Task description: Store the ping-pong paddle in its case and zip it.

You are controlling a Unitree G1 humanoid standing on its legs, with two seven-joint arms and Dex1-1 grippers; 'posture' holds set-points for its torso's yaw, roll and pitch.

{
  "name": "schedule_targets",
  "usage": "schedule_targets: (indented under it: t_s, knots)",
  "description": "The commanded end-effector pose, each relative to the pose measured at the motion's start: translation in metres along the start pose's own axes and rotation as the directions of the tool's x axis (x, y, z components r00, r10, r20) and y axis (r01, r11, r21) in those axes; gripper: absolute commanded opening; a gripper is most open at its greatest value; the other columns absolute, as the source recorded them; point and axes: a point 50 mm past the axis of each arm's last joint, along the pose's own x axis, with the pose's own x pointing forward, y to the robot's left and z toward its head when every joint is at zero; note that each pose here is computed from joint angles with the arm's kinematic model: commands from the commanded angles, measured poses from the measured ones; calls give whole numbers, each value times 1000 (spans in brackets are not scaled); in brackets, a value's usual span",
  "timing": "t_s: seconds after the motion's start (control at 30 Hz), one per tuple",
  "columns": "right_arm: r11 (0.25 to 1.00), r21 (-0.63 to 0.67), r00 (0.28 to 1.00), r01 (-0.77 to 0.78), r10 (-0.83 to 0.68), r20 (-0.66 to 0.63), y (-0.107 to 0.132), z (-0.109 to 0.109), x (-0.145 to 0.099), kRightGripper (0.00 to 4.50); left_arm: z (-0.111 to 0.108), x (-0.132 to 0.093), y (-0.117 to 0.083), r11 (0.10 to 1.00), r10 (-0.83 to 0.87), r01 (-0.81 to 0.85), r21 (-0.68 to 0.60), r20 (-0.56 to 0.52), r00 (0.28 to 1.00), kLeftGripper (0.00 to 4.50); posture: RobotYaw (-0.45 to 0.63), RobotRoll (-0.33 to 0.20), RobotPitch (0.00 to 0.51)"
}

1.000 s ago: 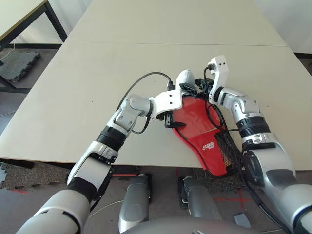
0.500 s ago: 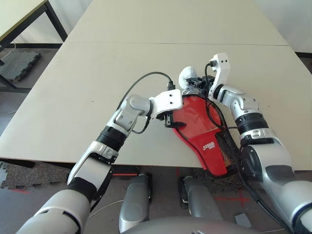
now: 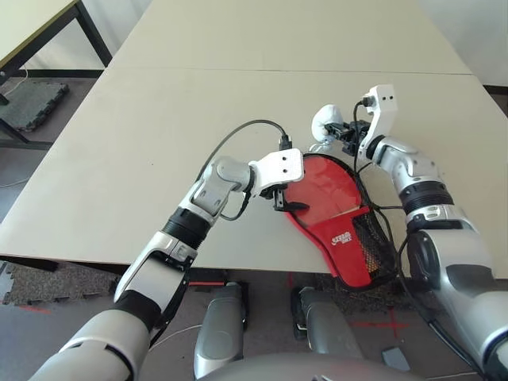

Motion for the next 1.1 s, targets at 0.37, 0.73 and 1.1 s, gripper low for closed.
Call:
schedule_targets:
  t_s: [0.37,0.73,1.1]
  knots:
    - [991,-62,993,115,-116,-15,-51,7,-42,352,-19,14,-20,993,-109,106,-51,-76,991,4500,83,0,181]
    - [993,-75,978,-94,78,-195,-69,-7,-108,351,-19,17,-19,992,-122,119,-40,-79,989,4500,57,0,181]
    - [961,5,882,-276,255,-397,-50,-29,-158,351,-19,20,-16,991,-135,133,-23,-80,988,4500,28,0,175]
